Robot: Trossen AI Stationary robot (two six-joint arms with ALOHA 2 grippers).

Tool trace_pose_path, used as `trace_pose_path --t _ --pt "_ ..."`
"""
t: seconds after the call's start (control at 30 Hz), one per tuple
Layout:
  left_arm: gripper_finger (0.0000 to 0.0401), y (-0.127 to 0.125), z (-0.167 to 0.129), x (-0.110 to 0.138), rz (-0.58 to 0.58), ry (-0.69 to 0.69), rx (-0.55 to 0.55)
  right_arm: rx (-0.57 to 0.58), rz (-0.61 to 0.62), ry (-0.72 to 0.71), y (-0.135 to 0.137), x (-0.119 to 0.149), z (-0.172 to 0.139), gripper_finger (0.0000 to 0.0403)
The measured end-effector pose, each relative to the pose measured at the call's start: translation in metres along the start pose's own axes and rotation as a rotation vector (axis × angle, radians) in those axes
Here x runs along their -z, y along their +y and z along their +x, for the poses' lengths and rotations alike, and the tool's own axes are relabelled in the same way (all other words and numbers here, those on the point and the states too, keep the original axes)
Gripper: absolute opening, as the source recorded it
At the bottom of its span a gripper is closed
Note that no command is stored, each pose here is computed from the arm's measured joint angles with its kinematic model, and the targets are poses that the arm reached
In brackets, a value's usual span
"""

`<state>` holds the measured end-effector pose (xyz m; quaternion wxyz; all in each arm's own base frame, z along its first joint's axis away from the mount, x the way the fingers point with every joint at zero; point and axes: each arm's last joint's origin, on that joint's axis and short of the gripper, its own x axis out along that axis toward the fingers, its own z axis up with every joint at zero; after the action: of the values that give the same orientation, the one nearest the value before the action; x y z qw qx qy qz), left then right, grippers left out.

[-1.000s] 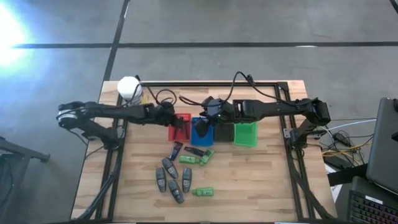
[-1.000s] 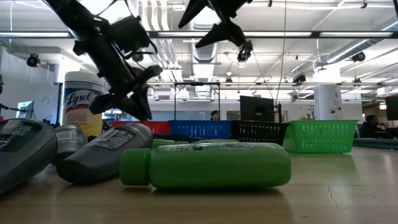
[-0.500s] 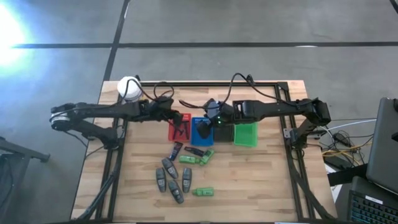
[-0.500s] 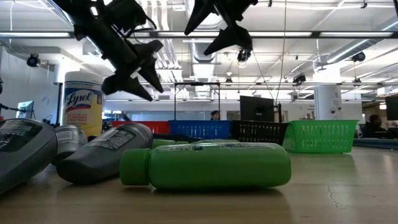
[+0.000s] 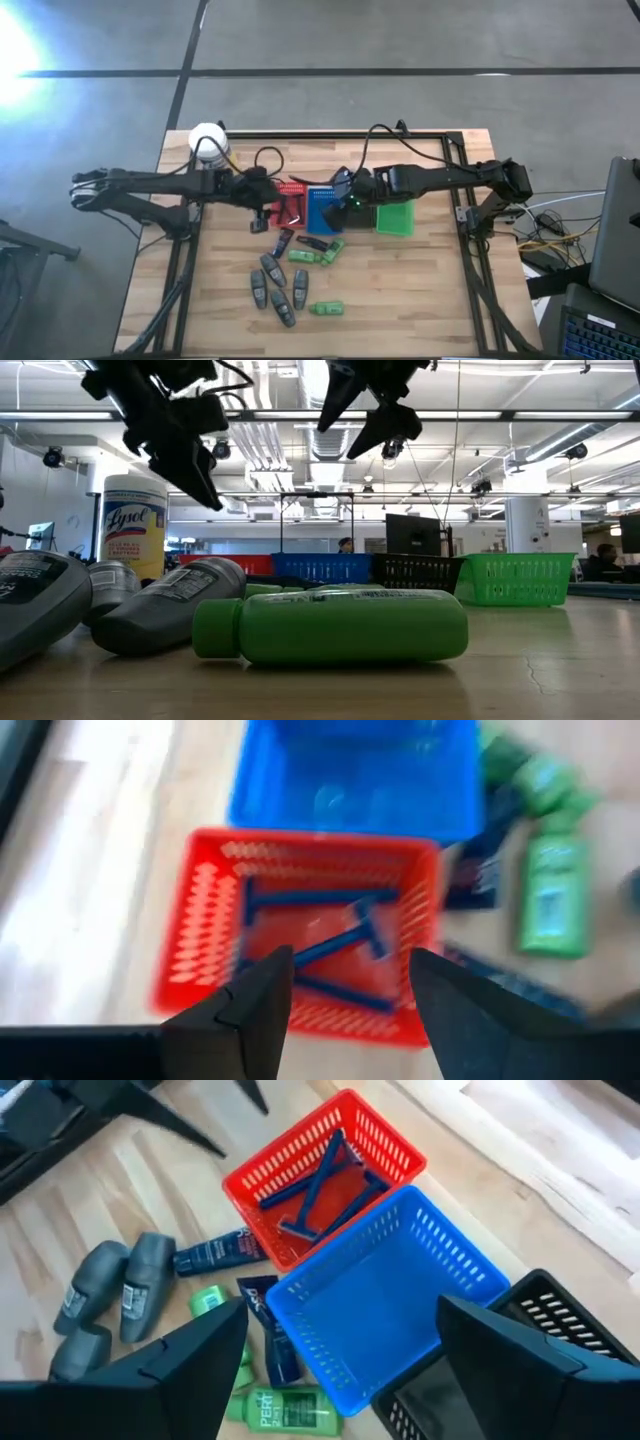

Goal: Pick & Place Travel size toiletries
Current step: Put the shampoo into the black basket

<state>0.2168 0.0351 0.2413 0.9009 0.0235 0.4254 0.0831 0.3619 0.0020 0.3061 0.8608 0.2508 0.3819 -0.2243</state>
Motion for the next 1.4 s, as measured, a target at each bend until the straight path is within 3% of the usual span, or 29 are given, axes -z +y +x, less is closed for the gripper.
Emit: trace_pose_path --t 0.1,0.23,0.4,0.53,0.6,0.7,0.83,1.03,1.27,1.4 --pt "0.0204 0.005 0.001 0.003 -0.076 0.056 -0.003 -0.003 -0.006 0.018 0.000 0.001 0.000 0.0305" --pt "0.0204 -0.002 -0.004 0.001 -0.109 0.042 0.102 -0.036 -0.093 0.172 -0.001 0.013 0.003 0.0294" --pt "0.0204 -0.014 -0.014 0.002 -0.034 0.021 0.165 -0.117 -0.453 0.313 0.008 0.042 0.012 0.0279" --pt "0.0204 -0.017 -0.019 0.005 -0.052 0.031 0.175 -0.315 -0.838 0.342 0.022 0.063 0.014 0.0265" --pt "0.0204 -0.018 -0.021 0.006 -0.078 0.043 0.177 -0.385 -0.947 0.370 0.031 0.075 0.018 0.0257" --pt "0.0204 -0.020 -0.022 0.009 -0.078 0.068 0.183 -0.433 -0.957 0.424 0.043 0.091 0.027 0.0247" --pt "0.0204 -0.025 -0.025 0.013 -0.055 0.088 0.200 -0.413 -0.894 0.514 0.060 0.115 0.040 0.0238" --pt "0.0204 -0.032 -0.030 0.016 -0.011 0.077 0.225 -0.489 -0.898 0.516 0.094 0.138 0.035 0.0234" --pt "0.0204 -0.035 -0.035 0.016 0.055 0.045 0.235 -0.392 -0.767 0.536 0.126 0.166 0.063 0.0257" --pt "0.0204 -0.035 -0.036 0.017 0.078 0.036 0.237 -0.257 -0.718 0.573 0.142 0.183 0.082 0.0270"
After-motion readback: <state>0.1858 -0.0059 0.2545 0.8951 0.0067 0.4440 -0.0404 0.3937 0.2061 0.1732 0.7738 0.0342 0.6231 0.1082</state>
